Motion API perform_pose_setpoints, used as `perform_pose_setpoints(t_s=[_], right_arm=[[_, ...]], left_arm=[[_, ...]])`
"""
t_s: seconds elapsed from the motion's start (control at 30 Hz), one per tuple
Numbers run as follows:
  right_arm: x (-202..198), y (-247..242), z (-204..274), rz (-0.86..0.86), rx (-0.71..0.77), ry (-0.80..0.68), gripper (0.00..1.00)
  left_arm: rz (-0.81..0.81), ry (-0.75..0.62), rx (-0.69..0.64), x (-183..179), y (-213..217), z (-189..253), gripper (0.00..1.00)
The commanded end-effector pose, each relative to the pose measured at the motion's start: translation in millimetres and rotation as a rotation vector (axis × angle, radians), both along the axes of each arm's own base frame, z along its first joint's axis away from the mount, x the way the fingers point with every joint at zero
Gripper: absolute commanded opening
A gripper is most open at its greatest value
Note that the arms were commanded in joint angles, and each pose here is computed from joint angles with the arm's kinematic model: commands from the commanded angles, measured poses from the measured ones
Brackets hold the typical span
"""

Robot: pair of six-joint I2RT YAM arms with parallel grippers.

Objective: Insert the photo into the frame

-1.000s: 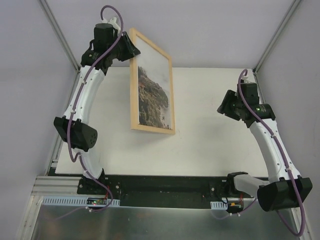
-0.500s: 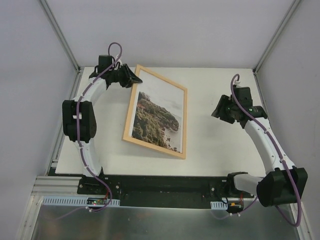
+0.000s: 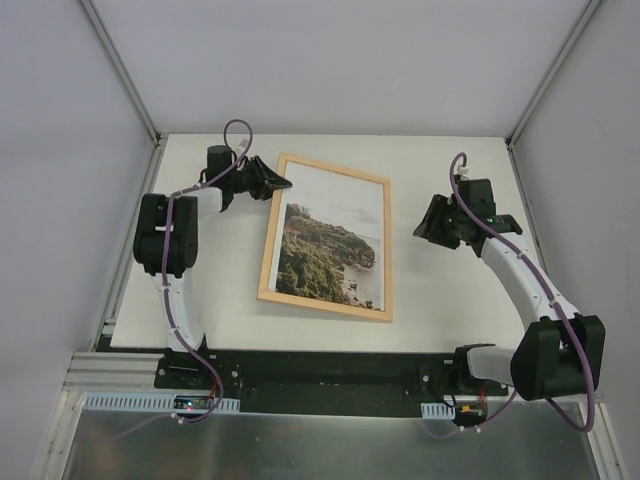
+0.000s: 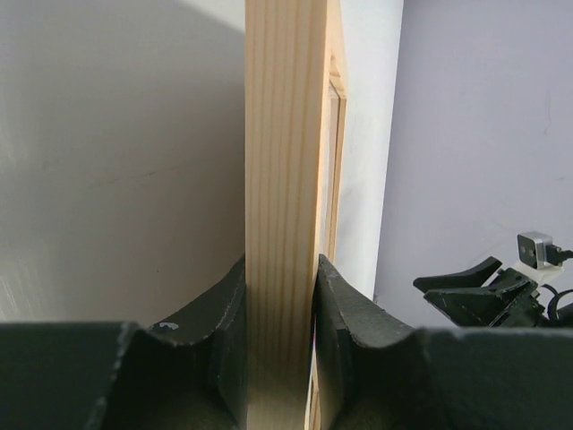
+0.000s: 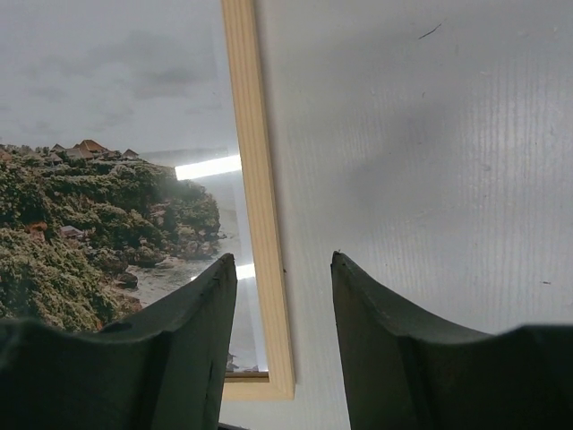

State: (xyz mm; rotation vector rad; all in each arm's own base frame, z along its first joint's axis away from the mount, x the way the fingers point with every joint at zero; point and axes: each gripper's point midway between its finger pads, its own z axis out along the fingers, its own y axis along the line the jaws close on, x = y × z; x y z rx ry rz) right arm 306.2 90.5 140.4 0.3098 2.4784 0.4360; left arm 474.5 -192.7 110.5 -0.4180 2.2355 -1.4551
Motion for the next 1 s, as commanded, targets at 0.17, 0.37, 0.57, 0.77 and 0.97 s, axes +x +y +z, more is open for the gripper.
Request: perform_pose_setpoints(t_s=[0.17,0.37,0.57,0.77,0.97], right_arm=[[10,6,-6,0.035,0.024,-0.028,0.48],[9,7,-13,0.040,0.031,-0.016,0.48],[9,8,-18,0.038,0.035,-0.007,0.48],[8,8,-23,0.040,0.037,0.001,0.48],[8,9,-27,0.042,0.041,0.008,0.48]], left_arm=[[0.020,0.074,0.012,-1,0,-30,0.34],[0.013,0.091,0.072,-7,5,-39,0.51],[0.023,0.108,0.179,-13,16,-42,0.67],[0.048,0.128,0.295,-16,30,-43,0.73],[0.095,0.148,0.433,-18,51,-46,0.76]])
